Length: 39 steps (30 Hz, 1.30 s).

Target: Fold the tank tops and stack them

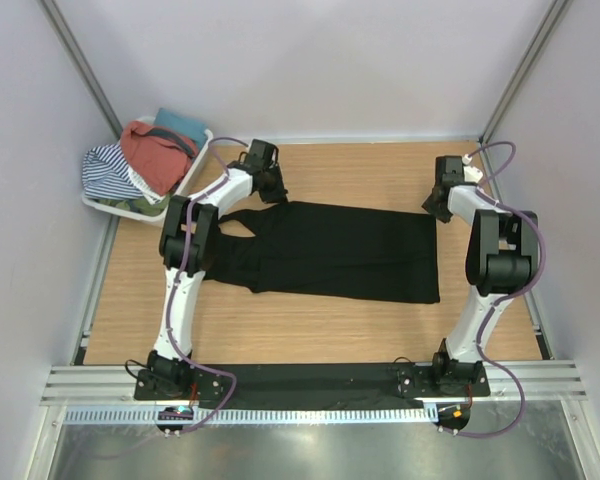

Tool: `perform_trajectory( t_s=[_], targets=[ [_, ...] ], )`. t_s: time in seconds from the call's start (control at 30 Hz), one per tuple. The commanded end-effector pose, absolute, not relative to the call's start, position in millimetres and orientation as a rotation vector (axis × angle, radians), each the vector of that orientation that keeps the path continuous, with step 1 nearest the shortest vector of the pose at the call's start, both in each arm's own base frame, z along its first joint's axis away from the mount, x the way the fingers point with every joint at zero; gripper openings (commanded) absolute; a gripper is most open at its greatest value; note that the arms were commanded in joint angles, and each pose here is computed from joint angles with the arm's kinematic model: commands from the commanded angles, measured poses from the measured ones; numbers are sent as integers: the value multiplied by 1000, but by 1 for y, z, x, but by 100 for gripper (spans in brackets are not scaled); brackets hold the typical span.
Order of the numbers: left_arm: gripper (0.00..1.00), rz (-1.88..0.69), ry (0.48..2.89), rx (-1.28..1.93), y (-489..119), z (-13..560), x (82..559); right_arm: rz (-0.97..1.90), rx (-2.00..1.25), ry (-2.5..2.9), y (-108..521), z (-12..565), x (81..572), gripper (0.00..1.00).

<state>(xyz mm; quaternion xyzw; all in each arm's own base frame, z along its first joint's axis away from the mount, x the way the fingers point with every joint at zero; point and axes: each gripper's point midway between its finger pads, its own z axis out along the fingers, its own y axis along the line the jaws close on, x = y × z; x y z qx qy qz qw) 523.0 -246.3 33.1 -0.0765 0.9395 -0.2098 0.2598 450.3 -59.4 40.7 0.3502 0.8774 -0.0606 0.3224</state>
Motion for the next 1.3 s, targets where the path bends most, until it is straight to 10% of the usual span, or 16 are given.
perform_trajectory(
  t_s=[0.0, 0.27, 0.43, 1.27],
  targets=[
    [0, -542, 2540, -181, -245, 38, 526, -193, 909, 2272, -68, 48, 465, 39],
    [0, -534, 2518, -160, -245, 46, 529, -166, 905, 2302, -64, 33, 476, 38],
    [0, -544, 2494, -133, -246, 58, 532, -172, 898, 2289, -66, 41, 484, 1],
    [0, -529, 2351, -45, -236, 118, 515, -10, 862, 2196, -48, 101, 464, 1]
  ],
)
